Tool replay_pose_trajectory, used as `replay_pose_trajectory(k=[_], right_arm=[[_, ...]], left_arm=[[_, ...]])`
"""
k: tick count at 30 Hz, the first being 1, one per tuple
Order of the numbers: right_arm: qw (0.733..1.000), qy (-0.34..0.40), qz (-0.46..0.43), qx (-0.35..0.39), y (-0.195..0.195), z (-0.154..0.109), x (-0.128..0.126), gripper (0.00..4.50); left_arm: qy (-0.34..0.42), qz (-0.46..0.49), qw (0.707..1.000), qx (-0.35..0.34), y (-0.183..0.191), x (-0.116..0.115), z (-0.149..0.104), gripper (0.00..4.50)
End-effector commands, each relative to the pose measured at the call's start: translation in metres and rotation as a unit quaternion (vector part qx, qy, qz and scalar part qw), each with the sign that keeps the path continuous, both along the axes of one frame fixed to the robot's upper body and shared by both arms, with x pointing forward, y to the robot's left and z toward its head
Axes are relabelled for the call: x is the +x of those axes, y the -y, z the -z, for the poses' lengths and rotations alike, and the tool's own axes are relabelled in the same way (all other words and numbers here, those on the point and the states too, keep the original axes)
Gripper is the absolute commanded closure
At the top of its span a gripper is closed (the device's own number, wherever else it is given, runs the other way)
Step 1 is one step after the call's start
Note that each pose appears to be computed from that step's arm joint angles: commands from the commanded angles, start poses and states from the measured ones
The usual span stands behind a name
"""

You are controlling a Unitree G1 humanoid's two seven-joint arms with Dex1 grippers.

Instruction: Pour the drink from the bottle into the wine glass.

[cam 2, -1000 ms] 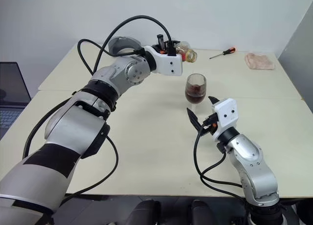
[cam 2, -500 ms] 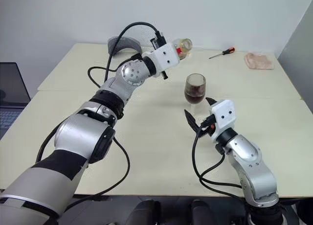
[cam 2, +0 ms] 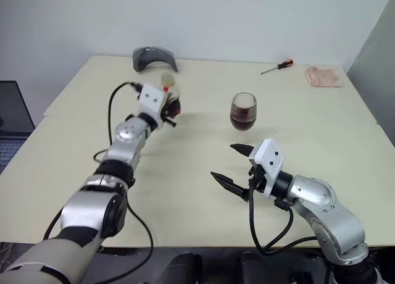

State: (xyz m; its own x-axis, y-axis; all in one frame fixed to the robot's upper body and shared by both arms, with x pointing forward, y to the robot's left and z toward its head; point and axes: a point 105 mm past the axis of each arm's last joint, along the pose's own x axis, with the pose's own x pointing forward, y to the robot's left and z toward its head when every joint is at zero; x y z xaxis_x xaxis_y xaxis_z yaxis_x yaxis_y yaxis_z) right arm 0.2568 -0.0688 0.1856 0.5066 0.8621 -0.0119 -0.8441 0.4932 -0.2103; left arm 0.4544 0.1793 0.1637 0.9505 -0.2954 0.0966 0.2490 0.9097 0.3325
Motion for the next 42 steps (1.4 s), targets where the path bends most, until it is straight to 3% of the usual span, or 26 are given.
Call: replay_pose_trajectory(k=[1,9,24,36,42], right_arm=[[0.999,0.019,-0.027,0.012,-0.008,-0.01,-0.001,0.0],[0.997,0.012,-0.074,0.013,-0.019,-0.016,0.002,0.0],[0.995,0.007,-0.094,0.006,-0.025,-0.023,0.005,0.0],[0.996,0.006,-0.088,0.001,-0.019,-0.021,0.003,0.0],[0.998,0.002,-0.062,-0.002,-0.008,-0.014,0.003,0.0]], left_arm=[[0.058,-0.027,0.997,-0.043,-0.019,-0.004,-0.032,3.71],[0.016,-0.135,0.985,-0.11,-0.067,-0.007,-0.008,3.71],[-0.058,-0.167,0.976,-0.128,-0.073,-0.006,0.018,3.71],[-0.023,-0.148,0.982,-0.119,-0.075,-0.017,0.008,0.03],[-0.021,-0.124,0.988,-0.094,-0.07,-0.04,0.011,0.03]])
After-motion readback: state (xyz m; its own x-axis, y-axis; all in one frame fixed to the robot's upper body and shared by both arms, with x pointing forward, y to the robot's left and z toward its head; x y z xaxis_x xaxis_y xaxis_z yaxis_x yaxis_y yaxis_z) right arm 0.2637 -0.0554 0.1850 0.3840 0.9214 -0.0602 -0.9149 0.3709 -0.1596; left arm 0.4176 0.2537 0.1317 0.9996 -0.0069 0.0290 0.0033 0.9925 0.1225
